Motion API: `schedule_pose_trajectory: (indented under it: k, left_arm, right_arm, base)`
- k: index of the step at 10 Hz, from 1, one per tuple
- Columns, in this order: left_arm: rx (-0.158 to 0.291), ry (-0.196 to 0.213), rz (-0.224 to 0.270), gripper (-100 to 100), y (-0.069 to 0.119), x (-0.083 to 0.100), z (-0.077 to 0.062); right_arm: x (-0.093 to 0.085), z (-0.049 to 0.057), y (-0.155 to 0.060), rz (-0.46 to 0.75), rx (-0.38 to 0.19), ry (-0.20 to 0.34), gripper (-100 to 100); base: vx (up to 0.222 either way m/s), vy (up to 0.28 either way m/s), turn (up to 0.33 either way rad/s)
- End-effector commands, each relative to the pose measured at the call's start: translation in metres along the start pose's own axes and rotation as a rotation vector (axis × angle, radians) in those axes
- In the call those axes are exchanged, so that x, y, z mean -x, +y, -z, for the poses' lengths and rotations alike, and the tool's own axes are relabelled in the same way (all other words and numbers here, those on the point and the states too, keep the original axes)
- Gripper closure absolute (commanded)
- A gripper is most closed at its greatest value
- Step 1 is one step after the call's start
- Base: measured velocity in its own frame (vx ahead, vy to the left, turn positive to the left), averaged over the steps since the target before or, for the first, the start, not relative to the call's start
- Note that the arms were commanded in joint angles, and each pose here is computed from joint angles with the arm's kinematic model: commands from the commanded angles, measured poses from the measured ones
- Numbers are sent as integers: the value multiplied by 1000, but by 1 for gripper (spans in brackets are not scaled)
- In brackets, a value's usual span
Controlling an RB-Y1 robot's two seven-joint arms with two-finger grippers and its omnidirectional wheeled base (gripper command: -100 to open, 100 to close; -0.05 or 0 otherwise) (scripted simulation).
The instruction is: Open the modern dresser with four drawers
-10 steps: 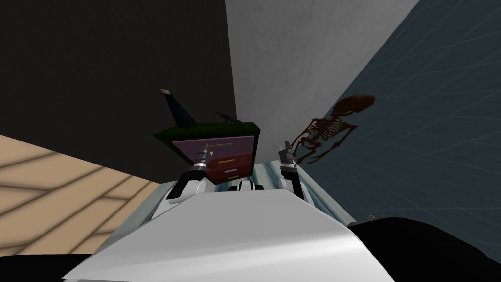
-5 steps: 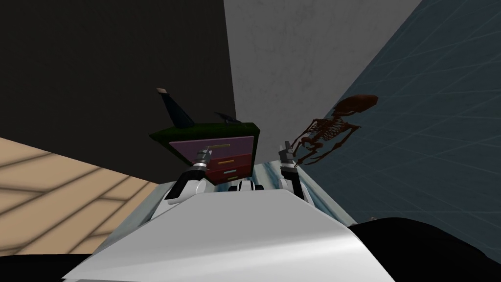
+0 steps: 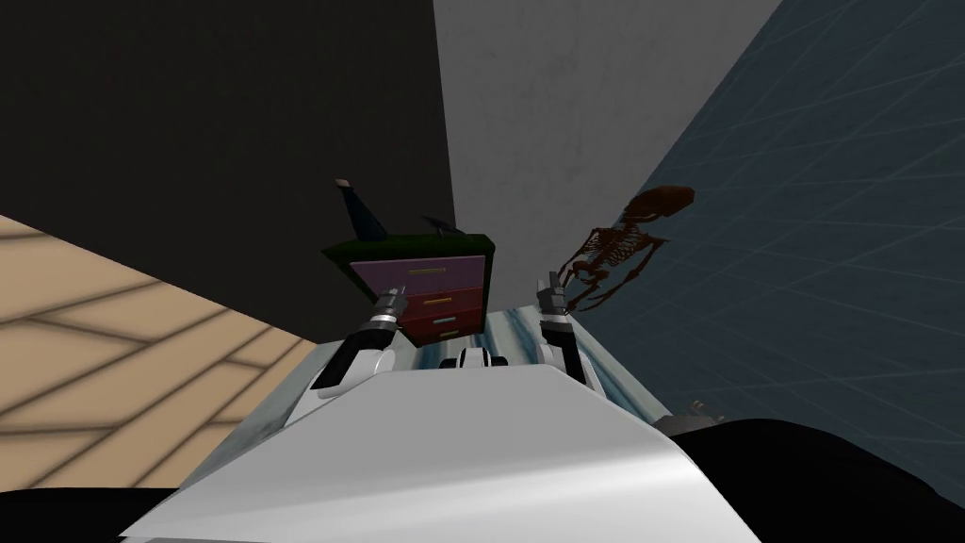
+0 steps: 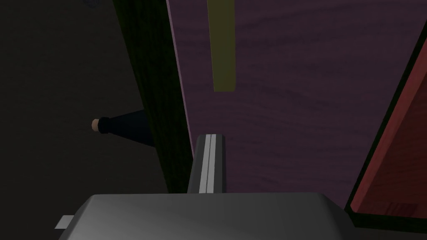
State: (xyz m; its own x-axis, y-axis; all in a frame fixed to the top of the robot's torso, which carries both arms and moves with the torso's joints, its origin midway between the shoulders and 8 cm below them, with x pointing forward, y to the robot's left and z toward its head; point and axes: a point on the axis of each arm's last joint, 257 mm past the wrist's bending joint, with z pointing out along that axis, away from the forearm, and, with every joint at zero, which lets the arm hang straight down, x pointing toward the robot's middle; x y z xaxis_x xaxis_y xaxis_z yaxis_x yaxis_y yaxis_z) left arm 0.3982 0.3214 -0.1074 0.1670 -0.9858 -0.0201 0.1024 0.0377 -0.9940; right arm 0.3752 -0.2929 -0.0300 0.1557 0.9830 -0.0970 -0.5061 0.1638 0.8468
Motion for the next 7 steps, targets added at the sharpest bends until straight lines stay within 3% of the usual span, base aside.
schedule_pose_trajectory:
  k: [1,4,7]
  left_arm:
    - [1,25,-37,-100,-2,-1,0]
    - [14,31,-47,-100,-5,1,0]
    - [25,-9,13,-100,0,4,1]
  right_arm:
    - [0,0,0,0,0,0,0]
    - [0,0,0,0,0,0,0]
    - [0,0,0,0,0,0,0]
  base:
    - [31,0,0]
    - [152,23,-5]
    - [134,3,-2]
